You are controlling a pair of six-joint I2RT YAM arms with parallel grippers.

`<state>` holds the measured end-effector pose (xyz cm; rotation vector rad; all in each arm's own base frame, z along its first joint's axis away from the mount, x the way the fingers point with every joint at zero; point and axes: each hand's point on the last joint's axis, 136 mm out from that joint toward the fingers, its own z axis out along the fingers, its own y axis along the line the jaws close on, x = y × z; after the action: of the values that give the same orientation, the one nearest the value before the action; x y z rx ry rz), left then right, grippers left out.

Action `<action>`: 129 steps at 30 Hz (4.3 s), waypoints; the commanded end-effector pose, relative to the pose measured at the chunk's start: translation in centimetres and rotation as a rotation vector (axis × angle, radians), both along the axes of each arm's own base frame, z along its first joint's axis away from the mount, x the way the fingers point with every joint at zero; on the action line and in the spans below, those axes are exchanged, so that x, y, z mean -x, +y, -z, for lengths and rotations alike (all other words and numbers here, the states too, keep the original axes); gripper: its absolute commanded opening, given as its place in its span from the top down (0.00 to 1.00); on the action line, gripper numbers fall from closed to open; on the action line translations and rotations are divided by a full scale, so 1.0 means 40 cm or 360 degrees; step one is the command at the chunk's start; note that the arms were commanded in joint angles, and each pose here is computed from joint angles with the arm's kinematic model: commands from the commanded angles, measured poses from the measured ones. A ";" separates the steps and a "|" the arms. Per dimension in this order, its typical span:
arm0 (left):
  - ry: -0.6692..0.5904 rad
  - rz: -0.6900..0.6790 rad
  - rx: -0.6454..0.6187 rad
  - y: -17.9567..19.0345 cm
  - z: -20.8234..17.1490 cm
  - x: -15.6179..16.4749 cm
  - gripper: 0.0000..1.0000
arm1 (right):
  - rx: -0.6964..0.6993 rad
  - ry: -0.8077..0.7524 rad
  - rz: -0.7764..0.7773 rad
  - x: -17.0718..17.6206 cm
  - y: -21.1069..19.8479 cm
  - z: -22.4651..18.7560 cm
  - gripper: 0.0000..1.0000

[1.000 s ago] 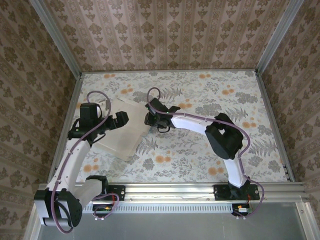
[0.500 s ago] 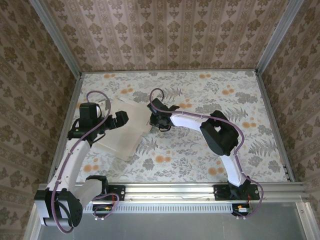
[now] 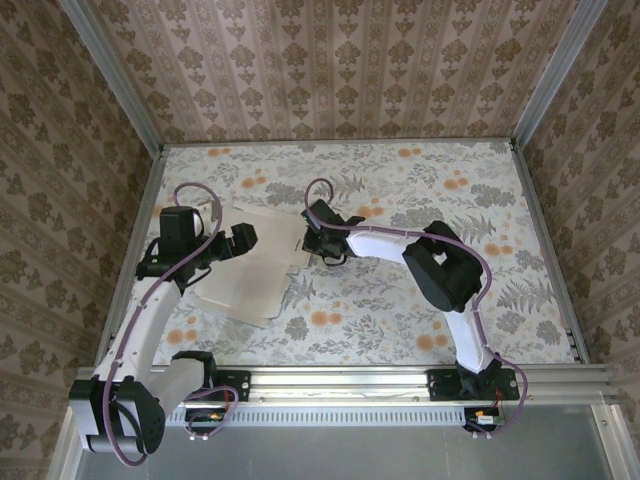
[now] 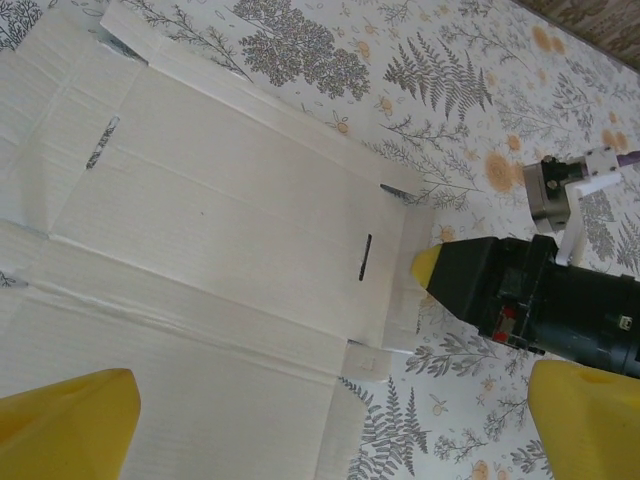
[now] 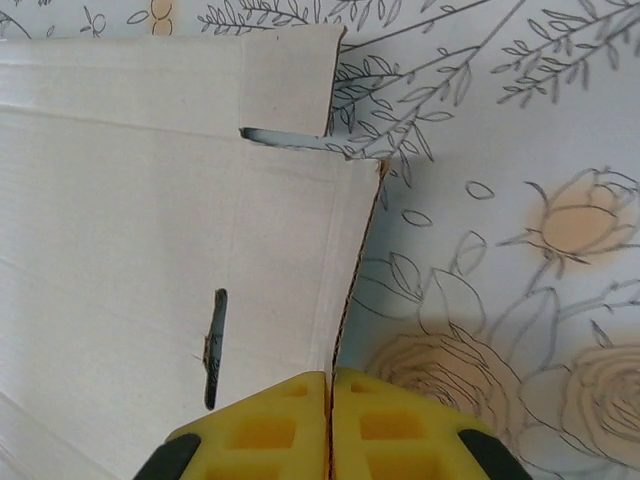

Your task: Fold the paper box

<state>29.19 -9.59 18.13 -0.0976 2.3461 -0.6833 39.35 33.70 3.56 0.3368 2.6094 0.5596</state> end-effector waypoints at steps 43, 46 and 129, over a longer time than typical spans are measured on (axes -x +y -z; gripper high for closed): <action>0.0988 0.0328 0.0024 -0.108 0.362 -0.010 0.57 | 0.0285 -0.0054 -0.0644 0.190 -0.389 -0.156 0.63; 0.1010 0.0355 0.0055 -0.117 0.362 -0.007 0.59 | 0.0278 -0.0078 -0.0676 0.227 -0.369 -0.174 0.63; 0.0145 0.0556 -0.0137 -0.223 0.236 0.170 0.93 | 0.0293 0.0130 -0.0477 0.582 -0.242 0.072 0.89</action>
<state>23.76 -19.32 10.22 0.3582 2.4408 -0.8098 15.97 25.48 1.56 -0.1249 2.7795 0.5157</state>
